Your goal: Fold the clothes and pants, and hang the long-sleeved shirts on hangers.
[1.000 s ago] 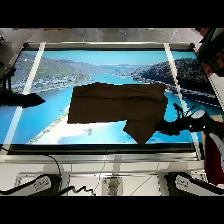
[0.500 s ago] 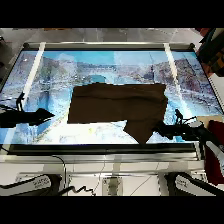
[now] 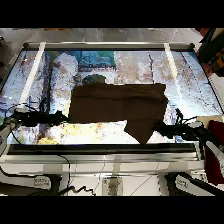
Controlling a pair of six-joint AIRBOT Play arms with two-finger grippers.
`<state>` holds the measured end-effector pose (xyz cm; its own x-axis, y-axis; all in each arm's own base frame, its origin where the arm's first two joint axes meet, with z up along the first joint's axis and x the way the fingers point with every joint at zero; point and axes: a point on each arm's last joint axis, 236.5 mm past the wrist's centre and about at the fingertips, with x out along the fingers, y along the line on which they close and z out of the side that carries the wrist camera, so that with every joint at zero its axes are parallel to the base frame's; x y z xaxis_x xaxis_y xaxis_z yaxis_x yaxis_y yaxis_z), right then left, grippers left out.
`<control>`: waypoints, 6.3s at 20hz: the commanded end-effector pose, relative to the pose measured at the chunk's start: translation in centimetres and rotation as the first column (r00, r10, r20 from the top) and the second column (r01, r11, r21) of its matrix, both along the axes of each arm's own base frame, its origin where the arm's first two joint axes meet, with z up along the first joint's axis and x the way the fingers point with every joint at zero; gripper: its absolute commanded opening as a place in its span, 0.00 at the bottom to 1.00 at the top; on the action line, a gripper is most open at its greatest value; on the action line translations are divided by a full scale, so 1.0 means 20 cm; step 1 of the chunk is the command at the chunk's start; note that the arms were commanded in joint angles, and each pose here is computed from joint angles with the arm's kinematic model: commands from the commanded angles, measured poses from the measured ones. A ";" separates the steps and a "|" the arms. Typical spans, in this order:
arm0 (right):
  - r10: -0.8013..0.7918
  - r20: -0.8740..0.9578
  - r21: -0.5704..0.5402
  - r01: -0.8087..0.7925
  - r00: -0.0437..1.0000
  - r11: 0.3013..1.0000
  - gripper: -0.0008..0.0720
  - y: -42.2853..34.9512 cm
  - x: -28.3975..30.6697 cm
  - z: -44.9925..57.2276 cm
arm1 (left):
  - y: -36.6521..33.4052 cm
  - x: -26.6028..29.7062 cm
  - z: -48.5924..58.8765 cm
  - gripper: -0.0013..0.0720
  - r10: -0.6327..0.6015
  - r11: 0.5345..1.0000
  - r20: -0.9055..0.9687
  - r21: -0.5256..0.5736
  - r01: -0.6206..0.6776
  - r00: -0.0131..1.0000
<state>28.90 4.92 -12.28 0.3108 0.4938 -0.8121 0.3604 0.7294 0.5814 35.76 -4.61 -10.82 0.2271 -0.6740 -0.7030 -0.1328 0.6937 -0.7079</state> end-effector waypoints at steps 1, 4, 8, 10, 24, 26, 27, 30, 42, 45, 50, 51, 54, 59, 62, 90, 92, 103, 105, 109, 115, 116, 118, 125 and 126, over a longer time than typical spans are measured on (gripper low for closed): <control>0.027 0.063 -0.017 -0.026 0.998 1.000 0.03 -0.01 0.05 0.07 | -0.01 0.04 -0.01 0.04 0.000 1.000 0.021 -0.004 0.000 1.000; 0.036 0.149 -0.040 -0.031 0.988 0.999 0.03 -0.01 0.10 0.21 | 0.03 0.10 0.10 0.04 0.049 0.998 0.069 -0.034 -0.047 0.996; 0.122 0.217 -0.042 -0.115 0.968 0.992 0.03 0.06 0.03 0.40 | 0.08 0.05 0.32 0.04 -0.037 0.999 0.167 0.032 0.032 0.985; 0.174 0.248 -0.055 -0.166 0.953 0.985 0.03 0.09 -0.03 0.49 | 0.15 -0.02 0.40 0.04 -0.093 0.988 0.200 0.137 0.067 0.975; -0.267 0.475 0.076 0.264 0.838 0.962 0.03 -0.03 0.31 0.85 | 0.18 0.27 0.76 0.03 0.076 0.941 0.519 0.247 -0.234 0.852; -0.274 0.462 0.042 0.288 0.843 0.957 0.03 -0.01 0.47 0.75 | 0.08 0.40 0.69 0.03 0.096 0.930 0.547 0.249 -0.271 0.831; -0.286 0.459 0.033 0.306 0.841 0.952 0.03 0.00 0.56 0.72 | 0.05 0.46 0.65 0.03 0.124 0.925 0.552 0.237 -0.297 0.824; -0.263 0.439 0.016 0.285 0.859 0.958 0.03 0.06 0.80 0.65 | 0.01 0.58 0.55 0.03 0.147 0.922 0.536 0.231 -0.312 0.831; -0.143 0.444 -0.128 0.220 0.885 0.967 0.89 -0.01 0.99 0.52 | 0.12 0.71 0.39 0.98 0.073 0.915 0.482 0.316 -0.252 0.873; -0.068 0.379 -0.142 0.131 0.923 0.981 0.87 0.05 0.90 0.46 | 0.23 0.57 0.31 0.97 0.073 0.926 0.364 0.322 -0.199 0.928; -0.008 0.312 -0.129 0.050 0.950 0.990 0.86 0.11 0.81 0.42 | 0.21 0.32 0.11 0.97 -0.024 0.963 0.139 0.270 -0.015 0.990; -0.001 0.303 -0.124 0.040 0.953 0.991 0.86 0.13 0.80 0.42 | 0.18 0.31 0.07 0.98 -0.040 0.965 0.120 0.263 0.008 0.992; 0.027 0.269 -0.107 0.002 0.963 0.994 0.86 0.16 0.75 0.40 | -0.01 0.35 0.03 0.97 -0.101 0.977 0.138 0.199 0.072 0.985; 0.098 0.311 -0.119 -0.064 0.945 0.991 0.40 0.33 0.77 0.46 | -0.30 0.43 0.04 0.31 -0.197 0.968 0.201 0.193 0.158 0.960; 0.154 0.398 -0.139 -0.107 0.904 0.985 0.03 0.52 0.84 0.58 | -0.34 0.51 0.17 0.03 -0.265 0.949 0.265 0.240 0.203 0.927; 0.516 0.300 -0.213 -0.471 0.802 0.856 0.03 1.16 0.74 0.78 | -1.00 0.10 1.28 0.04 -0.397 0.913 0.567 0.163 0.374 0.722; 0.462 0.282 -0.278 -0.389 0.841 0.878 0.03 0.79 0.81 0.89 | -1.35 0.14 1.23 0.03 -0.342 0.927 0.607 0.092 0.364 0.717; 0.084 0.209 -0.356 -0.004 0.974 0.934 0.73 -0.40 0.92 0.84 | -2.01 0.23 0.94 1.00 -0.150 0.986 0.728 0.065 0.151 0.669; 0.098 0.109 -0.236 -0.070 0.989 0.969 0.74 -0.36 0.87 0.62 | -1.92 0.30 1.06 1.00 -0.105 0.993 0.750 0.041 0.112 0.653; 0.268 0.092 0.050 -0.273 0.959 0.961 0.74 -0.08 0.82 0.40 | -1.71 0.40 1.28 1.00 -0.075 0.997 0.795 0.039 0.072 0.601; 0.414 -0.018 0.118 -0.409 0.910 0.905 0.88 0.25 0.73 0.09 | -1.43 0.40 1.17 0.99 -0.407 0.911 0.757 0.374 0.171 0.511; 0.444 -0.032 0.127 -0.437 0.895 0.890 0.88 0.32 0.70 0.05 | -1.36 0.39 1.08 0.96 -0.504 0.858 0.703 0.471 0.202 0.502; 0.493 -0.029 0.121 -0.487 0.869 0.865 0.88 0.45 0.68 0.01 | -1.17 0.35 0.90 0.94 -0.658 0.733 0.548 0.623 0.273 0.515; 0.635 0.100 -0.027 -0.636 0.766 0.771 0.03 0.73 0.76 0.13 | -0.61 0.26 0.72 0.89 -0.726 0.578 0.248 0.726 0.374 0.642; 0.609 0.118 -0.053 -0.608 0.784 0.792 0.03 0.70 0.81 0.20 | -0.49 0.27 0.75 0.71 -0.736 0.525 0.209 0.777 0.347 0.644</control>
<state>43.52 18.02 -10.58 -0.0139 0.6112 -0.7913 -0.1909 0.7752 0.6022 41.98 -20.52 4.74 0.4202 -0.3876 -0.8205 0.6549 0.7554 -0.0215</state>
